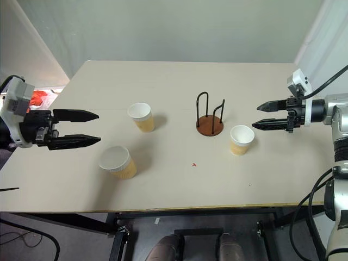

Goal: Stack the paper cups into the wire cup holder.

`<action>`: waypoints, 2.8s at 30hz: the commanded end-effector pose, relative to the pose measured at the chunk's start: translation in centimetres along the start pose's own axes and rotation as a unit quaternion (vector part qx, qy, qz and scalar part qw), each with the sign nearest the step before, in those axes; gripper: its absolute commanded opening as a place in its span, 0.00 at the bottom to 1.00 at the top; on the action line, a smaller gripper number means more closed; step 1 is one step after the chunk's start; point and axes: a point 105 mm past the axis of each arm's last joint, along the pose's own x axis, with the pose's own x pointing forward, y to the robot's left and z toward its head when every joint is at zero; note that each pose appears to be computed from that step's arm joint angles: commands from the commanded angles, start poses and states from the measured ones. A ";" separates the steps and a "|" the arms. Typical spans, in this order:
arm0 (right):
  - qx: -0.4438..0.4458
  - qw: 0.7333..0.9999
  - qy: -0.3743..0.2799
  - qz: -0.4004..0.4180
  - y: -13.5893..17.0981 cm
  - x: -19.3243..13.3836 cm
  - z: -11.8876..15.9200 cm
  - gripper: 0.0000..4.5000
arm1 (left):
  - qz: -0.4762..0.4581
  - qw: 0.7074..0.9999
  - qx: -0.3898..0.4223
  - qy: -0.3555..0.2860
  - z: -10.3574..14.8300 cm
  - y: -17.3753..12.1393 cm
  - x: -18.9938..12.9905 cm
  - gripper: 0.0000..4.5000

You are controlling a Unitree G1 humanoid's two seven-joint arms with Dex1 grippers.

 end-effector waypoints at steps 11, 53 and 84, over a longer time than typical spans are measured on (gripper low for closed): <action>-0.013 0.996 -0.063 -0.056 -1.0 2.0 2.6 1.00 | 0.013 0.999 0.034 -0.025 1.7 0.0 0.3 0.99; 0.179 0.966 -0.120 -0.142 -2.9 13.6 1.9 0.86 | 0.094 0.991 0.100 -0.005 2.4 0.9 5.3 1.00; 0.112 0.982 -0.147 0.034 7.8 10.7 3.1 0.00 | -0.090 0.990 0.101 0.032 2.7 -4.2 4.2 1.00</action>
